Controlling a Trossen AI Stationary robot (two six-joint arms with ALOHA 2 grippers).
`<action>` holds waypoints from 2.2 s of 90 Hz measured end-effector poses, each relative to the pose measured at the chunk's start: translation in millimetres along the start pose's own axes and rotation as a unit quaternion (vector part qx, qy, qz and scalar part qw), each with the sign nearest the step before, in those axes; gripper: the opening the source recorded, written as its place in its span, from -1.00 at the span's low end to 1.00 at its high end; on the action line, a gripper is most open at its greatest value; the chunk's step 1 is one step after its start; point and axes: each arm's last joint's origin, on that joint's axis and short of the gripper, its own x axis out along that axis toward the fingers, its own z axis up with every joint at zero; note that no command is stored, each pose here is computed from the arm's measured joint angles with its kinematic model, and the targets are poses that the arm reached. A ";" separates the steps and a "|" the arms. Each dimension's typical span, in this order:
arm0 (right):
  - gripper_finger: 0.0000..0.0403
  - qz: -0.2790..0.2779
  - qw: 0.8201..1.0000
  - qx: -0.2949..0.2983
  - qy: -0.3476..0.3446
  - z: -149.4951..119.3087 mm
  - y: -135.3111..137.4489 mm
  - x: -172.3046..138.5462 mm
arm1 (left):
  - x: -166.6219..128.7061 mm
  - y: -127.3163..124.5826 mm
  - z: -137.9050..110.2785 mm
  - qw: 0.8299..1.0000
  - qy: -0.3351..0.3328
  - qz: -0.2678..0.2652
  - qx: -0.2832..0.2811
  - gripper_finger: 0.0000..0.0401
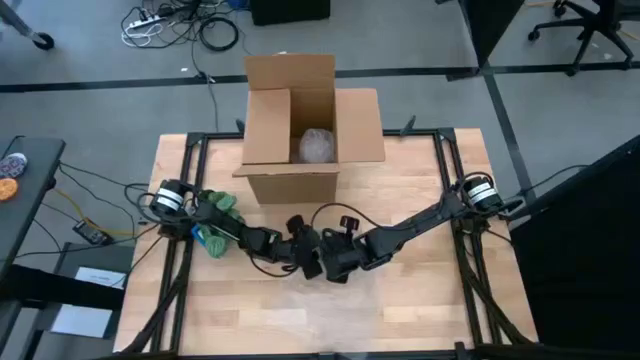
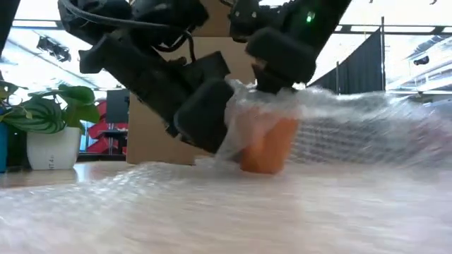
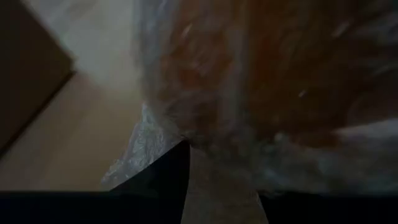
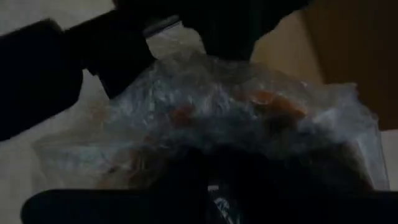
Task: Wrap mug
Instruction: Wrap the orange mug with the bubble wrap
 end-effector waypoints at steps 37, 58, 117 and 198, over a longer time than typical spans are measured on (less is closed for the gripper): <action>-0.75 0.086 0.986 0.062 0.131 4.5 -24.7 1.4 | 30.4 -33.6 -4.1 0.999 -0.026 -0.041 0.020 -0.24; -0.75 0.086 0.984 0.061 0.144 -1.2 -25.9 6.4 | 23.4 -30.6 0.5 0.998 -0.001 -0.029 0.061 -0.24; -0.75 0.112 0.983 0.073 0.129 6.0 -36.0 18.2 | -1.3 -18.8 7.2 0.992 0.070 0.006 0.107 -0.24; -0.75 0.107 0.988 0.082 0.079 3.0 -35.8 29.2 | -82.8 -66.6 61.5 0.965 0.073 0.073 0.240 0.42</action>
